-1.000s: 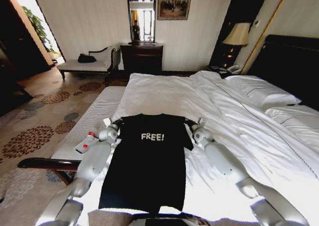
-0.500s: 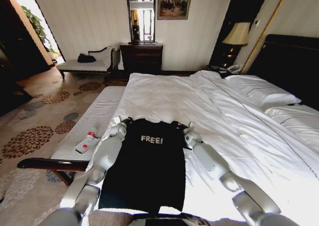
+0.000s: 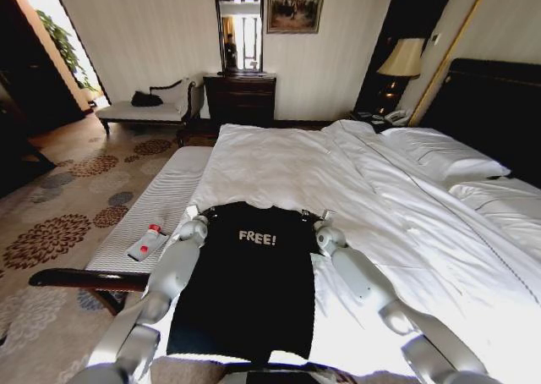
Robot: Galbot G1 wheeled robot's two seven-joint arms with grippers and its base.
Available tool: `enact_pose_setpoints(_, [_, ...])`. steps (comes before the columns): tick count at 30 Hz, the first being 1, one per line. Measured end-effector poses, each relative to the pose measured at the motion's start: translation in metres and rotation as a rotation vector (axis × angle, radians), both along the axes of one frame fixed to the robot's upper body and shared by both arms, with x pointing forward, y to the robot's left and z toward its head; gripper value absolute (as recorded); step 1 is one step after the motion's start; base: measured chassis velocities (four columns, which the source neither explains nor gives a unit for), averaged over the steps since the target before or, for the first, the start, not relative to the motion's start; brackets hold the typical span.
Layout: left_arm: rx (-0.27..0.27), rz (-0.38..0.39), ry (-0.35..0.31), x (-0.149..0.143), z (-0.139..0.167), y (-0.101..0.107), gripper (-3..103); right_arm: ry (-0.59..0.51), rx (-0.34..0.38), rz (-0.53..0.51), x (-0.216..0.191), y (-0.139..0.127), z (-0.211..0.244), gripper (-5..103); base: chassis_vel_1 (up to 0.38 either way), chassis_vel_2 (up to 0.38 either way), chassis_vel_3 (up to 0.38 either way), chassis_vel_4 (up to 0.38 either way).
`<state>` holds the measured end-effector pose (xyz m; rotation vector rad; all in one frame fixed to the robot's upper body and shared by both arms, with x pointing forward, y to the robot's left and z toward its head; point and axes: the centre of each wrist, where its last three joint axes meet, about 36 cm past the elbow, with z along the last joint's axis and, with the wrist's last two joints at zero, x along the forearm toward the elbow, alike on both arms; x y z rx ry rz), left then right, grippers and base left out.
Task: Fold the clothes on the bed.
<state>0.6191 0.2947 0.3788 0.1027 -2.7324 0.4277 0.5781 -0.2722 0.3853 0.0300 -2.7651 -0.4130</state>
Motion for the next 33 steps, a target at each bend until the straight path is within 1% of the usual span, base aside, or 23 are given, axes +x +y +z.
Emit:
enact_pose_setpoints(2, [-0.020, 0.060, -0.053, -0.017, 0.024, 0.030, 34, -0.050, 0.023, -0.029, -0.018, -0.022, 0.021, 38, 0.000, 0.000, 0.000, 0.000])
enact_pose_setpoints(3, [-0.020, 0.060, -0.053, -0.017, 0.024, 0.030, 34, -0.050, 0.023, -0.029, -0.018, -0.022, 0.021, 38, 0.000, 0.000, 0.000, 0.000])
enact_pose_setpoints(5, [-0.041, 0.089, -0.096, -0.031, 0.044, 0.042, 45, -0.046, 0.050, -0.068, -0.032, -0.037, 0.029, 49, 0.000, 0.000, 0.000, 0.000])
enact_pose_setpoints(7, [-0.082, 0.113, -0.167, -0.052, 0.075, 0.051, 56, -0.010, 0.092, -0.133, -0.058, -0.059, 0.034, 60, 0.000, 0.000, 0.000, 0.000])
enact_pose_setpoints(8, [-0.082, 0.113, -0.167, -0.052, 0.075, 0.051, 56, -0.010, 0.092, -0.133, -0.058, -0.059, 0.034, 60, 0.000, 0.000, 0.000, 0.000])
enact_pose_setpoints(9, [-0.095, 0.098, -0.199, -0.062, 0.088, 0.049, 62, 0.014, 0.117, -0.162, -0.072, -0.069, 0.035, 60, 0.000, 0.000, 0.000, 0.000])
enact_pose_setpoints(10, [-0.102, 0.062, -0.234, -0.073, 0.098, 0.044, 67, 0.048, 0.153, -0.193, -0.088, -0.079, 0.040, 66, 0.000, 0.000, 0.000, 0.000])
enact_pose_setpoints(11, [-0.109, 0.029, -0.258, -0.084, 0.107, 0.041, 67, 0.091, 0.181, -0.217, -0.099, -0.083, 0.042, 71, 0.000, 0.000, 0.000, 0.000])
enact_pose_setpoints(12, [-0.109, 0.029, -0.258, -0.084, 0.107, 0.041, 67, 0.091, 0.181, -0.217, -0.099, -0.083, 0.042, 71, 0.000, 0.000, 0.000, 0.000])
enact_pose_setpoints(14, [-0.121, -0.031, -0.287, -0.114, 0.121, 0.036, 78, 0.184, 0.236, -0.245, -0.113, -0.086, 0.044, 82, 0.000, 0.000, 0.000, 0.000])
enact_pose_setpoints(16, [-0.100, -0.059, -0.309, -0.149, 0.134, 0.038, 88, 0.250, 0.268, -0.259, -0.122, -0.084, 0.039, 92, 0.000, 0.000, 0.000, 0.000])
enact_pose_setpoints(17, [-0.100, -0.059, -0.309, -0.149, 0.134, 0.038, 88, 0.250, 0.268, -0.259, -0.122, -0.084, 0.039, 92, 0.000, 0.000, 0.000, 0.000])
enact_pose_setpoints(18, [-0.088, -0.057, -0.317, -0.160, 0.139, 0.042, 93, 0.266, 0.281, -0.260, -0.126, -0.082, 0.036, 97, 0.000, 0.000, 0.000, 0.000])
enact_pose_setpoints(19, [-0.079, -0.051, -0.319, -0.168, 0.142, 0.046, 93, 0.272, 0.294, -0.259, -0.128, -0.080, 0.035, 97, 0.000, 0.000, 0.000, 0.000])
enact_pose_setpoints(20, [-0.060, -0.033, -0.321, -0.178, 0.146, 0.056, 97, 0.278, 0.328, -0.254, -0.131, -0.075, 0.034, 99, 0.000, 0.000, 0.000, 0.000])
enact_pose_setpoints(21, [-0.060, -0.033, -0.321, -0.178, 0.146, 0.056, 97, 0.278, 0.328, -0.254, -0.131, -0.075, 0.034, 99, 0.000, 0.000, 0.000, 0.000])
enact_pose_setpoints(24, [0.002, 0.053, -0.334, -0.196, 0.154, 0.092, 100, 0.280, 0.430, -0.239, -0.133, -0.061, 0.030, 100, 0.000, 0.000, 0.000, 0.000])
enact_pose_setpoints(25, [0.009, 0.064, -0.342, -0.199, 0.156, 0.098, 100, 0.279, 0.448, -0.237, -0.133, -0.058, 0.028, 100, 0.000, 0.000, 0.000, 0.000])
enact_pose_setpoints(27, [0.035, 0.063, -0.375, -0.209, 0.161, 0.112, 100, 0.275, 0.516, -0.228, -0.133, -0.046, 0.024, 100, 0.000, 0.000, 0.000, 0.000])
enact_pose_setpoints(28, [0.035, 0.063, -0.375, -0.209, 0.161, 0.112, 100, 0.275, 0.516, -0.228, -0.133, -0.046, 0.024, 100, 0.000, 0.000, 0.000, 0.000])
enact_pose_setpoints(29, [0.077, 0.054, -0.390, -0.216, 0.161, 0.121, 100, 0.273, 0.560, -0.218, -0.134, -0.036, 0.021, 100, 0.000, 0.000, 0.000, 0.000])
enact_pose_setpoints(31, [0.121, 0.064, -0.384, -0.219, 0.155, 0.131, 100, 0.273, 0.587, -0.208, -0.134, -0.027, 0.018, 100, 0.000, 0.000, 0.000, 0.000])
enact_pose_setpoints(33, [0.130, 0.073, -0.377, -0.221, 0.153, 0.134, 100, 0.275, 0.594, -0.206, -0.134, -0.024, 0.015, 100, 0.000, 0.000, 0.000, 0.000])
